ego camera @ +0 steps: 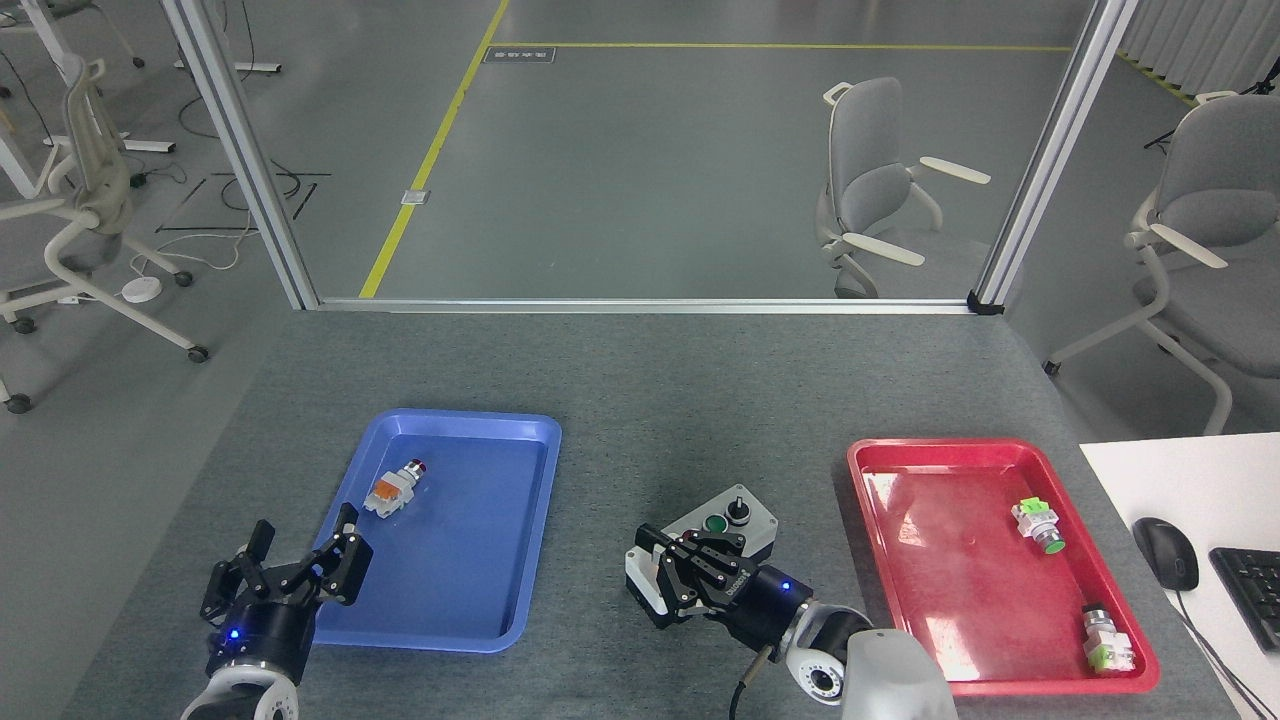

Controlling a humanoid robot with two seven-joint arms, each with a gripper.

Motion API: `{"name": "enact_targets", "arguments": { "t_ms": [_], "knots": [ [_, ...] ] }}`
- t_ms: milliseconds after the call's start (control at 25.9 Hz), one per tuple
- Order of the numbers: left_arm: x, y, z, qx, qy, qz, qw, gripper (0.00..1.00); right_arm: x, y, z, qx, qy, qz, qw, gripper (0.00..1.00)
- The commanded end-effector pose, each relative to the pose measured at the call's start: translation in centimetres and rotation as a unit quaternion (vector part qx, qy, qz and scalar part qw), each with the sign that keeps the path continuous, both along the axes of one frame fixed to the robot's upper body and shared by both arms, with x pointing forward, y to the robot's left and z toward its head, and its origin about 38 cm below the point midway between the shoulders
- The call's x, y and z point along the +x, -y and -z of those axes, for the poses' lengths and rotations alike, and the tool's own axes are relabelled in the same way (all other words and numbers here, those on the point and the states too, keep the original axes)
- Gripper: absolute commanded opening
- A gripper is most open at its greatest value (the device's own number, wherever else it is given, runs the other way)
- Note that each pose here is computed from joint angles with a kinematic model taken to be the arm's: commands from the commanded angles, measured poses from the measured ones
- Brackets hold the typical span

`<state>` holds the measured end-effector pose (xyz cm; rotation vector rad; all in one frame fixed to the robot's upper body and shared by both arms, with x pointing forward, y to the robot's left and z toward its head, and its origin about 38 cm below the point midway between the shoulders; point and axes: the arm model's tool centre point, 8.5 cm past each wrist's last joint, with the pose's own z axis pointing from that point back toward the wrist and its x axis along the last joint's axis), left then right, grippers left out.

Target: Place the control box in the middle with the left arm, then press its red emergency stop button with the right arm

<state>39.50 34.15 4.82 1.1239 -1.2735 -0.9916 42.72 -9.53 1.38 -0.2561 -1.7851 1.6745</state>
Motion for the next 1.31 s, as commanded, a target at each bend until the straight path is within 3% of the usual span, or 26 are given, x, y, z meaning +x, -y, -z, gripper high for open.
{"name": "enact_targets", "arguments": {
  "t_ms": [0, 425, 773, 1044, 1276],
  "knots": [
    [-0.1, 0.1, 0.2, 0.000, -0.004, 0.001, 1.000, 0.99, 0.1, 0.4, 0.2, 0.004, -0.004, 0.010, 1.000, 0.00],
    [-0.1, 0.1, 0.2, -0.013, -0.001, -0.003, 1.000, 0.99, 0.1, 1.3, 0.5, 0.004, -0.009, 0.019, 1.000, 0.00],
    [-0.1, 0.1, 0.2, -0.013, -0.001, -0.003, 1.000, 0.99, -0.3, 1.5, 3.6, -0.031, -0.056, 0.061, 0.996, 0.00],
    [-0.1, 0.1, 0.2, -0.013, -0.002, -0.003, 1.000, 0.99, -0.7, 0.7, 3.9, -0.032, -0.061, 0.054, 0.996, 0.00],
    [0.0, 0.1, 0.1, -0.013, 0.000, -0.003, 1.000, 0.99, 0.2, 0.6, 2.4, -0.010, -0.045, 0.057, 0.997, 0.00]
  ]
}}
